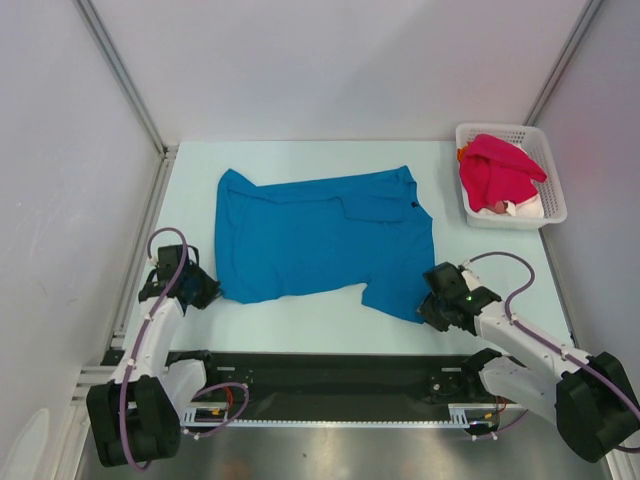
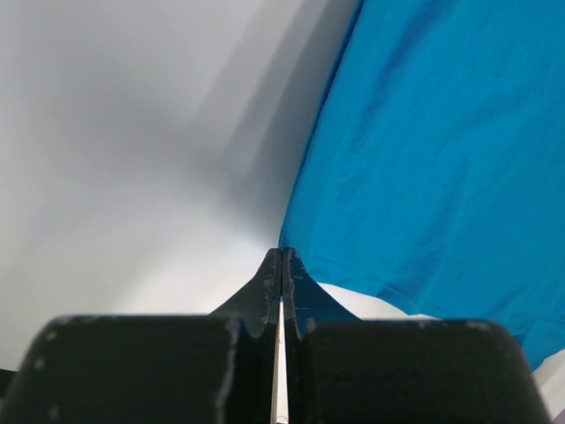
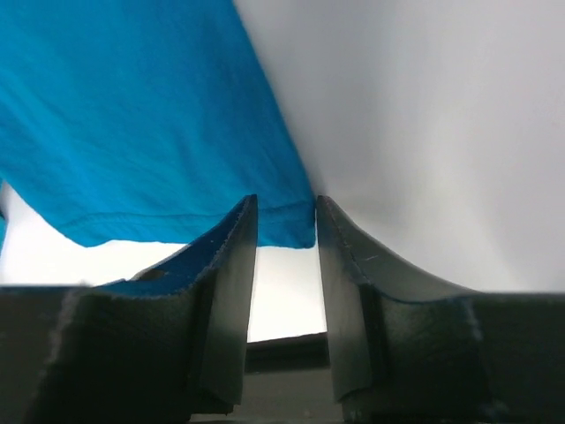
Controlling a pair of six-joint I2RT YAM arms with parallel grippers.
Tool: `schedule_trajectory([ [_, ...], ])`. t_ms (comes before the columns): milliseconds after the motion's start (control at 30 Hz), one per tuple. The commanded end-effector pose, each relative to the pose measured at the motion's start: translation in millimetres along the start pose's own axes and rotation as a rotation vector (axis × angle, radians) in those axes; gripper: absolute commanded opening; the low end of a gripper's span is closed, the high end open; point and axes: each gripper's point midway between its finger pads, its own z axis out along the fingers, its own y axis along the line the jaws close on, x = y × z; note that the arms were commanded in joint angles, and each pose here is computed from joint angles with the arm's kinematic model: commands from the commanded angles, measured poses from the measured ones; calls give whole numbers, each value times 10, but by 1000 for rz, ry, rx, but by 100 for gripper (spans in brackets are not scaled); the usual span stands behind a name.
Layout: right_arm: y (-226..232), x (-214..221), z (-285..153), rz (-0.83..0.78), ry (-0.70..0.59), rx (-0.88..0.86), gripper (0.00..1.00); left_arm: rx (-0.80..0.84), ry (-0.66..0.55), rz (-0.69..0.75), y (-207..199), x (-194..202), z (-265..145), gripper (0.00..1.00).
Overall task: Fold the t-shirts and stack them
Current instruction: Flatten the tshirt out
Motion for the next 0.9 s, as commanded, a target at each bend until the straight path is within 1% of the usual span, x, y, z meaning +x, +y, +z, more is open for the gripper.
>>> schedule_trajectory([
  [0,-184,18,1,11,-3,96,28,48,-37,19,-142,-130,-105,0],
  [67,-160,24,-5,22,4,95,22,53,-37,23,-151,-128,-117,0],
  [133,-145,23,-7,43,5,93,13,51,-40,23,-149,-131,-120,0],
  [167,-156,27,-2,51,3,95,8,53,-43,23,-151,-138,-128,0],
  [200,-148,22,4,52,-2,89,0,56,-48,25,-165,-152,-139,1],
  [300,-28,-76,-48,55,-42,22,0,73,-50,31,-202,-167,-164,0],
  [367,179,-229,-189,43,-93,-83,0,82,-50,51,-234,-186,-199,0],
  [433,519,-512,-444,-17,-184,-223,0,106,-72,69,-339,-283,-322,0],
  [467,687,-714,-646,-16,-267,-303,0,114,-90,85,-379,-341,-381,0],
  [500,846,-939,-890,-60,-350,-362,0,153,-140,101,-524,-483,-539,0],
  [567,1044,-1293,-1276,-60,-488,-447,0,176,-207,117,-633,-651,-742,0],
  [600,1060,-1487,-1418,-86,-555,-447,0,224,-272,129,-809,-826,-972,0],
  [633,1221,-1722,-1806,-72,-635,-517,0,255,-309,140,-903,-912,-1112,0],
  [667,1345,-1847,-1986,-79,-676,-567,0,287,-338,161,-1006,-989,-1249,0],
  [700,1424,-1982,-2195,-112,-732,-596,0,349,-397,178,-1200,-1135,-1537,1],
  [733,1470,-2123,-2387,-121,-789,-621,0,381,-427,196,-1311,-1222,-1669,1],
  [767,1621,-2293,-2821,-123,-875,-702,0,411,-460,231,-1412,-1300,-1812,0],
  [800,1694,-2397,-2916,-135,-904,-701,0,467,-533,250,-1581,-1439,-2138,0],
  [833,1740,-2482,-3037,-180,-942,-696,0,484,-565,263,-1668,-1530,-2259,0],
  [867,1814,-2603,-3482,-173,-1015,-752,0,499,-609,288,-1736,-1610,-2422,0],
])
